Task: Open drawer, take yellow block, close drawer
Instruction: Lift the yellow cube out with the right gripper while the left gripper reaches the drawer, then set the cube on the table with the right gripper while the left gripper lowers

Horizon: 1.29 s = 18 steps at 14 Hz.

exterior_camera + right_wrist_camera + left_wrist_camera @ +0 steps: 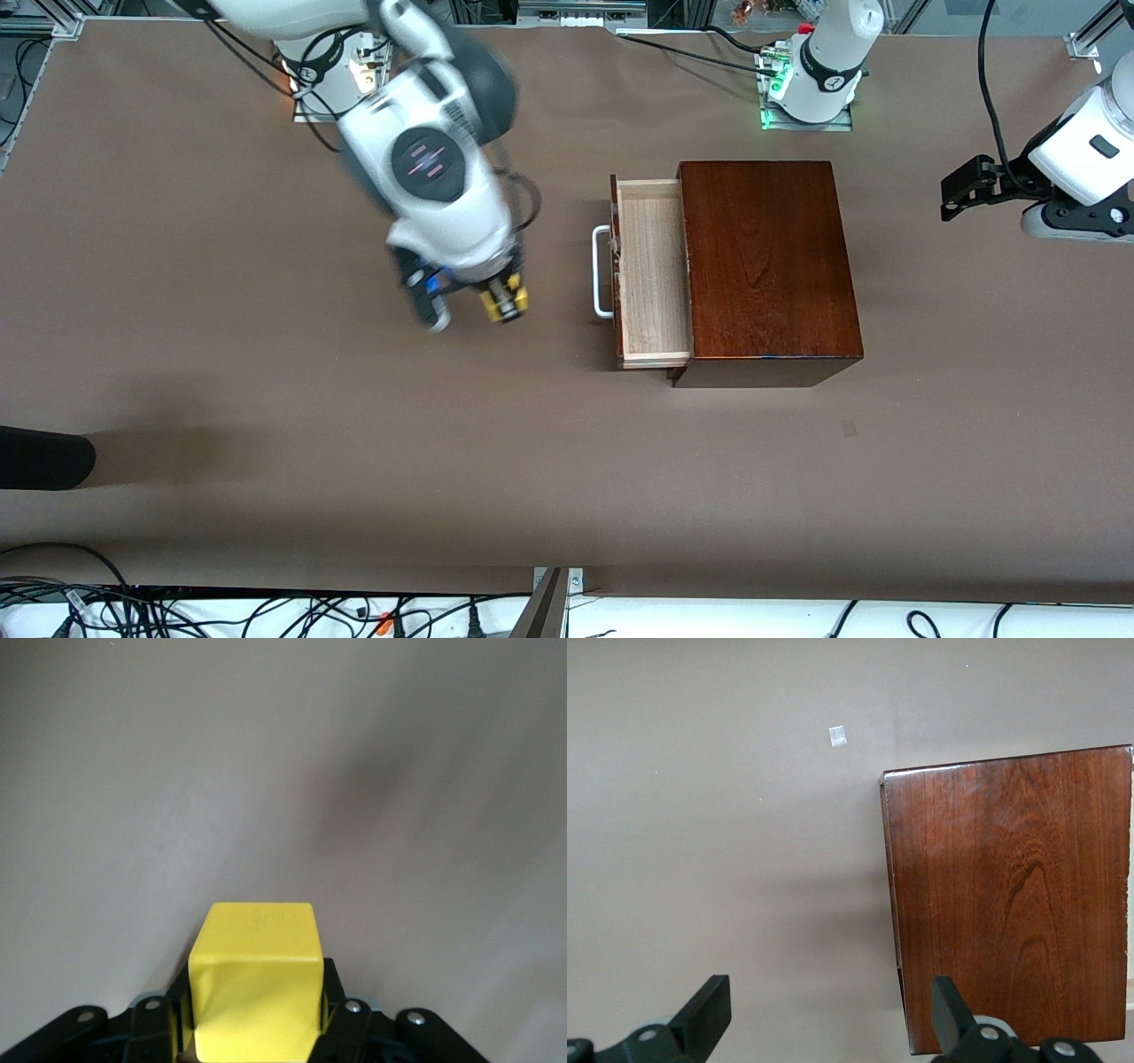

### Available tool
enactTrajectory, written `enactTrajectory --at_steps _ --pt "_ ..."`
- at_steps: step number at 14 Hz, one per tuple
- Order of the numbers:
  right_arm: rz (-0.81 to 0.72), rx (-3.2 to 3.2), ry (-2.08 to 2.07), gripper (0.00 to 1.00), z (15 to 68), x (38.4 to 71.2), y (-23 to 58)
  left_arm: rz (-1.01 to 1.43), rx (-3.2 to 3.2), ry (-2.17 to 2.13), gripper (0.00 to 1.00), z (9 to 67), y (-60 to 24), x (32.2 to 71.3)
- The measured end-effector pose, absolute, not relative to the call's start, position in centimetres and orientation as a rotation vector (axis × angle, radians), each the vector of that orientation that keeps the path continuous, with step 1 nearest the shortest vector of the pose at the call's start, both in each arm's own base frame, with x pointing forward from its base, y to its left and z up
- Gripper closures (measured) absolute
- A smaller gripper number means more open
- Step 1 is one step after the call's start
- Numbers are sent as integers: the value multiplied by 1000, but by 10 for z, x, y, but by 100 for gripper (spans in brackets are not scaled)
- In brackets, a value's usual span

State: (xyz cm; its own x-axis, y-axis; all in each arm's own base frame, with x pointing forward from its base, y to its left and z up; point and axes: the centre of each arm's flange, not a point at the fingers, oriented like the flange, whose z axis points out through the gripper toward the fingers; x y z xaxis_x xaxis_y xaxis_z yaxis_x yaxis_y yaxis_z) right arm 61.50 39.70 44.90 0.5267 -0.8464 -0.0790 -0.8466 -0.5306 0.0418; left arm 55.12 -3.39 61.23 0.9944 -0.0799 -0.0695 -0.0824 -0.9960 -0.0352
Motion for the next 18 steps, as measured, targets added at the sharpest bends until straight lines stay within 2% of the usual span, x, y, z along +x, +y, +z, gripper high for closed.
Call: enactTrajectory --at_steps 4,6,12,18 --pt "245 -2925 1129 45 405 669 289 149 -3175 161 0 610 -52 547" --pt "255 -2982 873 45 379 686 253 262 -3221 224 0 602 -66 541" --pt "220 -3081 290 45 300 698 216 497 -3160 833 0 538 -192 536" --pt "143 -3139 53 45 244 695 190 310 -3056 1437 0 504 -286 538"
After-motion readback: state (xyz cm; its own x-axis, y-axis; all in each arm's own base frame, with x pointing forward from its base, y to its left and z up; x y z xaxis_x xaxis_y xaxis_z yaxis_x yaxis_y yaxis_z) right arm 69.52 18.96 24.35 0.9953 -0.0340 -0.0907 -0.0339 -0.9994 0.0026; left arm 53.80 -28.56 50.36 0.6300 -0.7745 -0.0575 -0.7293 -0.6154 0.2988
